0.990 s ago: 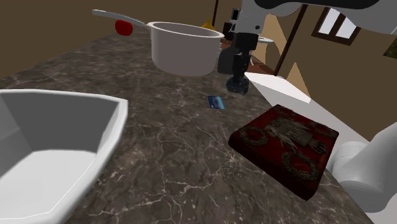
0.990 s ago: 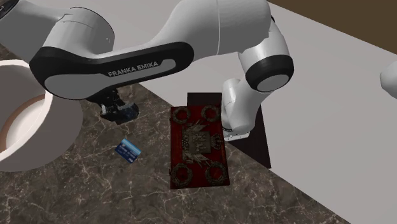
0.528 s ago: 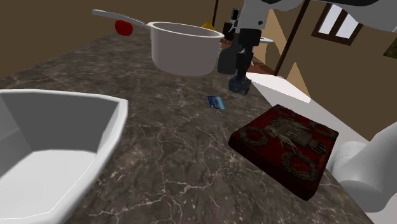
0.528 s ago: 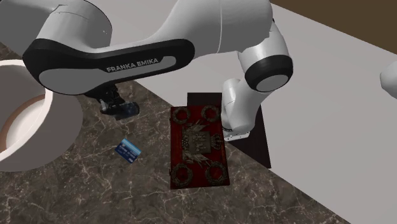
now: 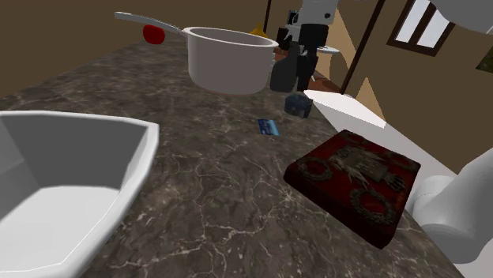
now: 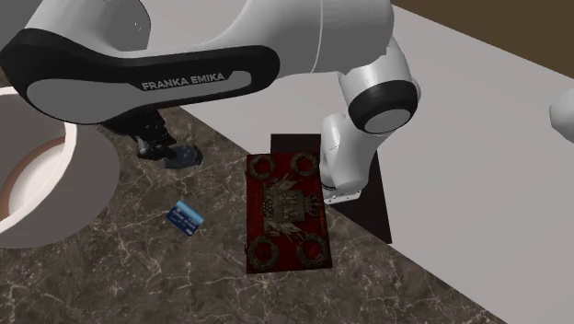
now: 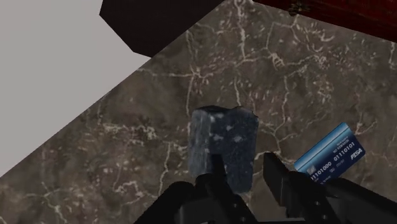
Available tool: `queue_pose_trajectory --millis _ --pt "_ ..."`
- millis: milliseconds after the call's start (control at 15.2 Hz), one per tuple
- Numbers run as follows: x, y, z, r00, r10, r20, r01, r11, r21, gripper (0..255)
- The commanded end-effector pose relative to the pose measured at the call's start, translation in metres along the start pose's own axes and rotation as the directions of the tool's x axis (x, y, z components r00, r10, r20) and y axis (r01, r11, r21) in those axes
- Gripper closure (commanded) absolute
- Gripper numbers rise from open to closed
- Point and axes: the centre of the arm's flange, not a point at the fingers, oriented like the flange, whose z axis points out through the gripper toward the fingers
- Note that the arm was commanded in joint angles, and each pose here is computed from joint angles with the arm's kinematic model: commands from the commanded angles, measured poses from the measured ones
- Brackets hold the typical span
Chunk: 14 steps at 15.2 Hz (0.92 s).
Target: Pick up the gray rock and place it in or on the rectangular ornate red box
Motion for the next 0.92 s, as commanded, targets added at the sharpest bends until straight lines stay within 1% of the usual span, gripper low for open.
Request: queue_pose_trajectory --millis 0,66,132,198,660,858 --pt "-0.012 -0.029 0.010 0.998 0.057 -0.040 -0.062 0.989 -0.137 0" --pt "-0.022 -0.057 0.024 0.990 0.108 -0.087 -0.128 0.955 -0.268 0" --pt "-0.030 -0.083 0.042 0.978 0.152 -0.141 -0.196 0.900 -0.390 0" --pt "-0.032 -0.091 0.048 0.974 0.163 -0.158 -0.216 0.879 -0.425 0" --pt "-0.029 -0.073 0.083 0.974 0.163 -0.158 -0.216 0.879 -0.425 0" --pt "-0.029 -0.073 0.083 0.974 0.163 -0.158 -0.216 0.879 -0.425 0"
